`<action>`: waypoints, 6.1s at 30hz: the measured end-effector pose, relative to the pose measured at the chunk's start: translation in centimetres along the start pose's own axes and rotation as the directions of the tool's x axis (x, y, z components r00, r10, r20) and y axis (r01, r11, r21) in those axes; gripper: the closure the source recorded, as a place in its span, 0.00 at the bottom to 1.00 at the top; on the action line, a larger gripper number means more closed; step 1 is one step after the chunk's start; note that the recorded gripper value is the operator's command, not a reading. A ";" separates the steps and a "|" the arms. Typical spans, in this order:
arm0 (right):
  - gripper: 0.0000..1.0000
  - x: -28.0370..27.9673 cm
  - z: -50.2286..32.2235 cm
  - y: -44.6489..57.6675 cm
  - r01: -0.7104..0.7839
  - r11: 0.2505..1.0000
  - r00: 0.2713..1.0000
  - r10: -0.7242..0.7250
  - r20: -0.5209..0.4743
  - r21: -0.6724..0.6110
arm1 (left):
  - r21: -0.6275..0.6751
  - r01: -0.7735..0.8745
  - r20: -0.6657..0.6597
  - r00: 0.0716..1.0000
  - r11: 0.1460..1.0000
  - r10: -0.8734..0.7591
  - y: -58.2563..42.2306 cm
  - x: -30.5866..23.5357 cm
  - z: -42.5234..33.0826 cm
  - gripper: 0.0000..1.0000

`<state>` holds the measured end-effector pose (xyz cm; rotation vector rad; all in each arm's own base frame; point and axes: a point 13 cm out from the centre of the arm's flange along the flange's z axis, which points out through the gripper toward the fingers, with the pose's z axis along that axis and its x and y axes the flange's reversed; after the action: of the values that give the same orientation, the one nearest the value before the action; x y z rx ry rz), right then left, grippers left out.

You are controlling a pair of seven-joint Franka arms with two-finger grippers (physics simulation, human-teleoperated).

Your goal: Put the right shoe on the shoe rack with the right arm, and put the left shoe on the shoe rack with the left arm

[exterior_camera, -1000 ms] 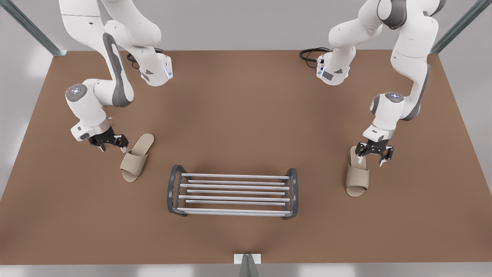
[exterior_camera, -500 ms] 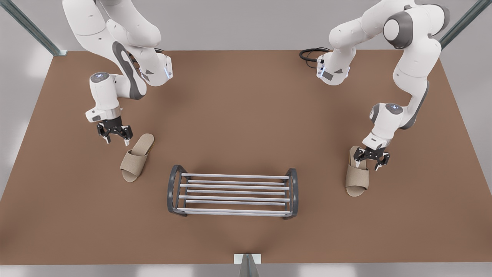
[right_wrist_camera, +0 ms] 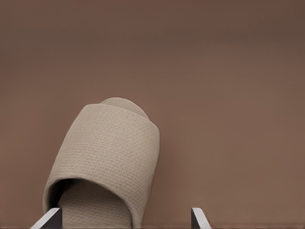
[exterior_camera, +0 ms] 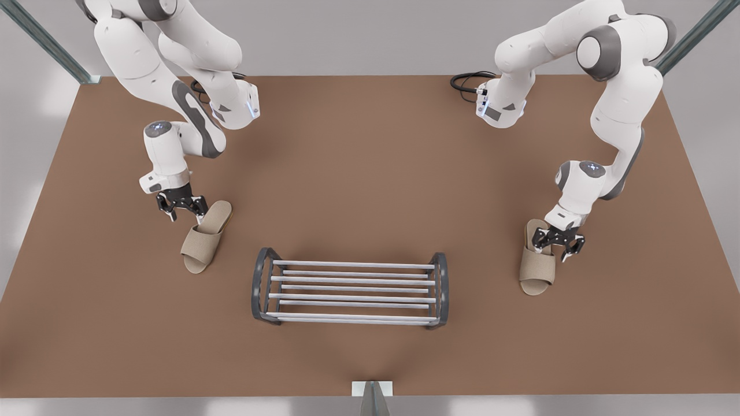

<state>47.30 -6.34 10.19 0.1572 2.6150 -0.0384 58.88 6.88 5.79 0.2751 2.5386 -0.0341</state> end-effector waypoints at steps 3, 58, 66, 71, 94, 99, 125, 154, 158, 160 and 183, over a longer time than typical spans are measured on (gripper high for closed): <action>0.00 1.6 1.0 0.0 -0.006 1.000 0.999 0.006 -0.035 -0.001 | -0.002 0.000 0.002 1.000 1.000 0.000 0.1 -0.1 -0.1 0.34; 0.00 -0.5 5.3 -3.8 -0.119 0.991 0.992 0.121 -0.031 0.056 | -0.101 0.045 0.008 0.999 0.994 -0.044 -24.2 -32.8 -19.4 0.79; 0.00 -1.2 6.2 -4.8 -0.119 0.991 0.992 0.121 -0.025 0.063 | -0.049 -0.019 -0.020 1.000 0.999 0.018 -41.6 -33.5 -20.8 0.79; 0.00 -1.8 6.1 -4.4 -0.102 0.993 0.995 0.103 -0.016 0.058 | -0.086 -0.001 -0.047 0.999 0.996 -0.003 -45.3 -32.3 -19.8 0.79; 0.63 -2.2 7.9 -4.1 -0.078 0.996 0.997 0.079 -0.021 0.052 | -0.260 0.028 0.042 0.999 0.965 -0.018 -46.0 -29.4 -7.3 0.79; 0.64 -2.3 7.8 -4.5 -0.082 0.995 0.996 0.083 -0.017 0.055 | -0.280 0.039 0.078 0.997 0.959 -0.018 -45.7 -29.5 -7.1 0.00; 0.79 -8.7 1.6 -4.6 -0.090 0.995 0.991 0.084 0.107 0.053 | -0.513 0.417 -0.466 0.599 0.750 -0.652 -14.5 -25.3 -25.6 0.00; 0.79 -31.2 -18.9 41.7 0.180 0.983 0.958 -0.170 -0.231 0.023 | -0.092 0.216 -0.636 0.738 0.972 -0.224 -16.7 -20.7 -25.8 0.00; 0.79 -29.0 -13.4 43.0 0.109 0.992 0.962 -0.088 -0.258 0.067 | -0.071 0.189 -0.639 0.746 0.979 -0.191 -17.0 -21.1 -25.5 0.00; 0.79 -28.4 -11.4 44.1 0.077 0.995 0.967 -0.058 -0.249 0.070 | -0.064 0.179 -0.642 0.745 0.982 -0.178 -17.1 -21.0 -25.4 0.00; 0.00 -26.1 -4.4 47.8 -0.161 0.986 0.971 0.165 -0.173 0.036 | -0.024 0.126 -0.663 0.740 0.992 -0.110 -16.9 -20.3 -25.1 0.00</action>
<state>73.24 38.68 27.18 0.4003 2.7675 0.0044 58.17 -11.42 37.31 0.1434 3.2773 -0.0142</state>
